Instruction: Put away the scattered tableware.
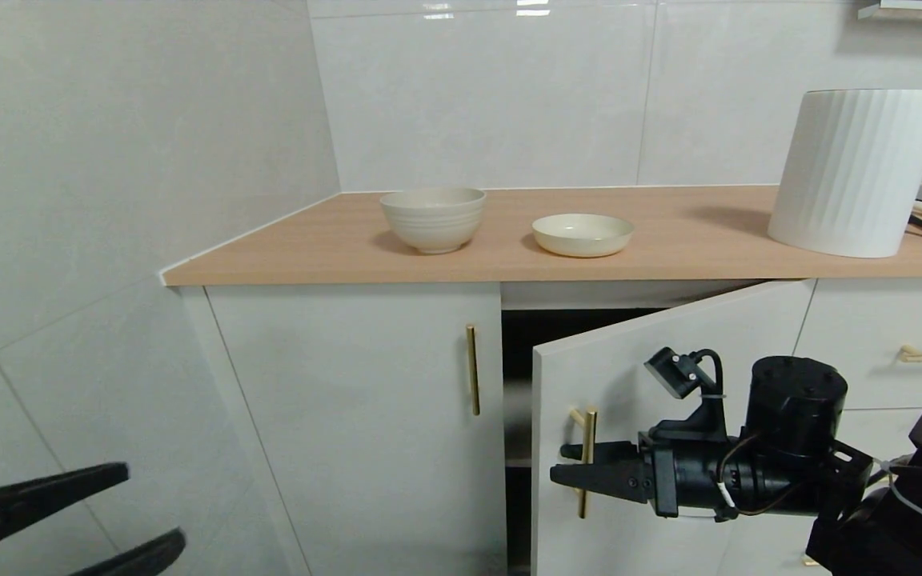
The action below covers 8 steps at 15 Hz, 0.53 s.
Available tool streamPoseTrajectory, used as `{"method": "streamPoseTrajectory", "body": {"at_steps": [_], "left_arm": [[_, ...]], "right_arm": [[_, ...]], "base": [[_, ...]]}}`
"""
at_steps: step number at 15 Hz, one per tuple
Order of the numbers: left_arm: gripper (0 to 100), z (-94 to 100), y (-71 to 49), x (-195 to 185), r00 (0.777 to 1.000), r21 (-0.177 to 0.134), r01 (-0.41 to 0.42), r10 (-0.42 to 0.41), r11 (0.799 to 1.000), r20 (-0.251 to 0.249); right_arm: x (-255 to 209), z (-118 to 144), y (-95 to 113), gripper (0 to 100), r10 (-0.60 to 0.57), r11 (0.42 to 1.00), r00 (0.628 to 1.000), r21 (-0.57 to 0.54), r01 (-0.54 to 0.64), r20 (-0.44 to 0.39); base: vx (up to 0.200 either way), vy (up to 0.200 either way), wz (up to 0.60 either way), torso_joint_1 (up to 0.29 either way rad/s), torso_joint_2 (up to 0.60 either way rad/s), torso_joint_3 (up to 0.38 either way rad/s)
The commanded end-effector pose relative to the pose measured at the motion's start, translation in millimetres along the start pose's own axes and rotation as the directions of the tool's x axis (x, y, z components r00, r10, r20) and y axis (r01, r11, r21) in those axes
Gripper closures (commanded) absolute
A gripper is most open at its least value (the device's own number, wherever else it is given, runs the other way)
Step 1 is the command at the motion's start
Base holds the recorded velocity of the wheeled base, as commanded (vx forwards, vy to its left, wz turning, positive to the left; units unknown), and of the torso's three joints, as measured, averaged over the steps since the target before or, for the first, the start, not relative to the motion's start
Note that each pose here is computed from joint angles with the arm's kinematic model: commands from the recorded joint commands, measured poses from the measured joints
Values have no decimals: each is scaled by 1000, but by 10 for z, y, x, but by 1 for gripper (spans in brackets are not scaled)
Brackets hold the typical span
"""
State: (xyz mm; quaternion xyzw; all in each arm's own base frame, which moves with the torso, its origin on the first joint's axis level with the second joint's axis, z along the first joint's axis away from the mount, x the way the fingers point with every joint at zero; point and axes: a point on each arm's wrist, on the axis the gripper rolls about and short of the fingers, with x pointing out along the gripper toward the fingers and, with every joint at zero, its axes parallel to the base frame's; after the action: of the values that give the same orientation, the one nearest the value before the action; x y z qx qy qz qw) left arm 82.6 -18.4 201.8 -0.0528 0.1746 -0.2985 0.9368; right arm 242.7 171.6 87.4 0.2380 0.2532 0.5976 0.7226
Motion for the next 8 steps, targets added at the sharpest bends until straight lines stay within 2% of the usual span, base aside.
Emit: {"method": "streamPoseTrajectory", "body": {"at_steps": [1,2,4,6,7,8], "left_arm": [[0,115,312,1007,965,-85,149,-164,985,-205],[0,49,337,1272,951,-91,181,-198,979,-236],[0,-56,303,1532,929,-109,221,-243,969,-277],[0,-115,247,1656,914,-144,242,-275,960,-298],[0,-172,191,1778,900,-177,259,-304,950,-312],[0,-201,162,1797,897,-184,266,-313,946,-312]], "right_arm": [[15,-44,-44,0,-8,1000,1000,18,9,-15],[21,-54,-60,0,-9,1000,1000,20,10,-16],[20,-57,-61,0,-7,1000,1000,17,7,-13],[19,-59,-60,0,-8,1000,1000,17,9,-12],[16,-69,-64,0,-9,1000,1000,21,9,-15],[16,-76,-67,0,-10,1000,1000,23,10,-17]], "base": [[0,0,0,0,0,0],[0,0,0,0,0,0],[0,0,0,0,0,0],[0,0,0,0,0,0],[0,0,0,0,0,0],[0,0,0,0,0,0]]}}
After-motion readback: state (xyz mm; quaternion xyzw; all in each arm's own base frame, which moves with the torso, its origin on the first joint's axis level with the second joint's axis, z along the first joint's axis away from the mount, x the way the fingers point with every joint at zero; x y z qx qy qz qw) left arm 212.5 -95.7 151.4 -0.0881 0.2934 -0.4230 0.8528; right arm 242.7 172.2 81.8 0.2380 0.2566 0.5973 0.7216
